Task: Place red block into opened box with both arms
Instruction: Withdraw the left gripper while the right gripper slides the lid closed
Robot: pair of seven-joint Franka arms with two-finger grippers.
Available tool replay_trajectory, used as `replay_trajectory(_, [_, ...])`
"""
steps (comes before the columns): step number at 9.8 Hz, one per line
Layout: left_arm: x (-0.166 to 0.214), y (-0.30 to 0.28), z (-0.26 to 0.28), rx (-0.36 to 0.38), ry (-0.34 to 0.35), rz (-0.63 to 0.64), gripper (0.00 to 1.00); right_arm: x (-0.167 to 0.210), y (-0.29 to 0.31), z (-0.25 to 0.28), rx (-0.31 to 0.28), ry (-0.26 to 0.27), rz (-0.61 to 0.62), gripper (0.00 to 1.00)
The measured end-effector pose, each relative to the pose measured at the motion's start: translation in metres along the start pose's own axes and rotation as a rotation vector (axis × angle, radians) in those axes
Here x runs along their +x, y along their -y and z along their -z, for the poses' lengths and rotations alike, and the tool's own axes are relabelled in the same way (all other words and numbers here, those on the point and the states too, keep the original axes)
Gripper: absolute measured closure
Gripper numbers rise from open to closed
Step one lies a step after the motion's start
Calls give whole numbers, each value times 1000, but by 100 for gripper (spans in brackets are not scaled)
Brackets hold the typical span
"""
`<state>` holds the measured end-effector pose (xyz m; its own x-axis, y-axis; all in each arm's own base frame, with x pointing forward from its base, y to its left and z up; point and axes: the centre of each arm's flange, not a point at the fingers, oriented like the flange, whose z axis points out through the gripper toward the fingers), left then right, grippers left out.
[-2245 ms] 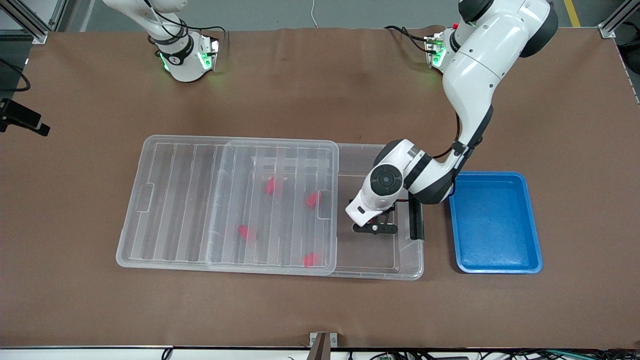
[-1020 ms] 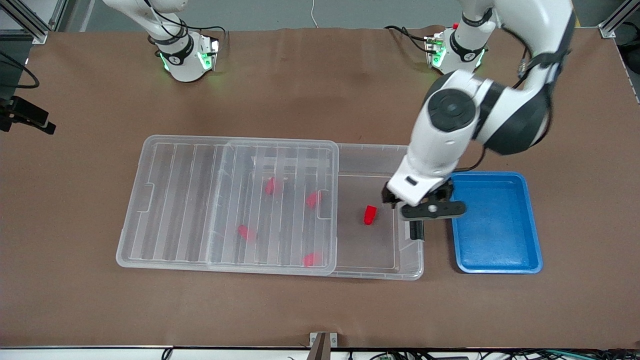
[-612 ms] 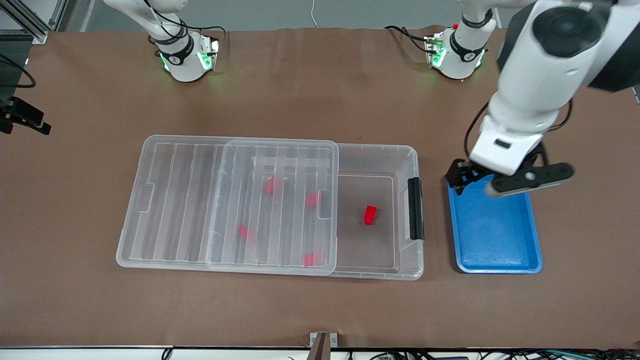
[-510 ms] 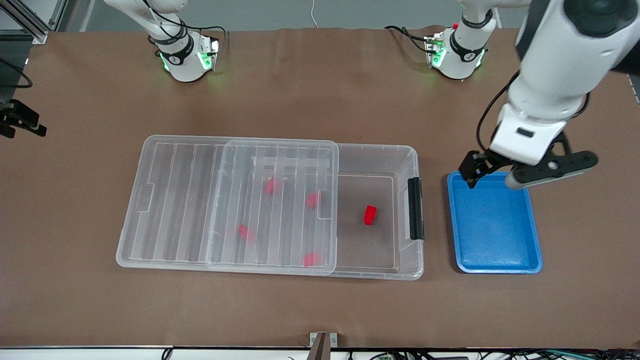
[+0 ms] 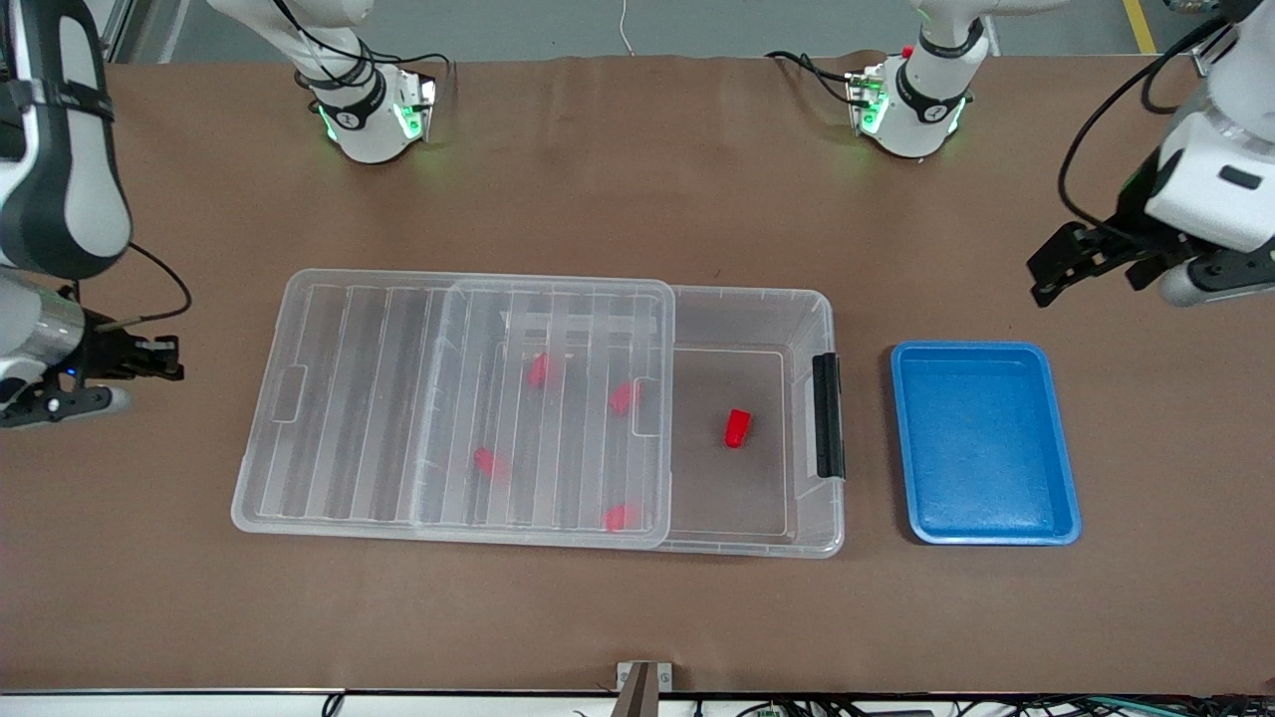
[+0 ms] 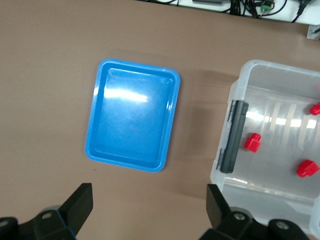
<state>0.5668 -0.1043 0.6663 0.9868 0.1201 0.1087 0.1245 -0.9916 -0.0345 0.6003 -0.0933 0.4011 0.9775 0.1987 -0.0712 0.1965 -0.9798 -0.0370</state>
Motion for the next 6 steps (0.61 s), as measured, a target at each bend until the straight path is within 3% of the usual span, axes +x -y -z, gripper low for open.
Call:
replay_trajectory(3, [-13, 40, 2, -9, 32, -67, 0, 7, 22, -34, -1, -8, 37, 99])
replay_trajectory(6, [-24, 34, -1, -6, 62, -108, 0, 19, 50, -53, 54, -7, 49, 99])
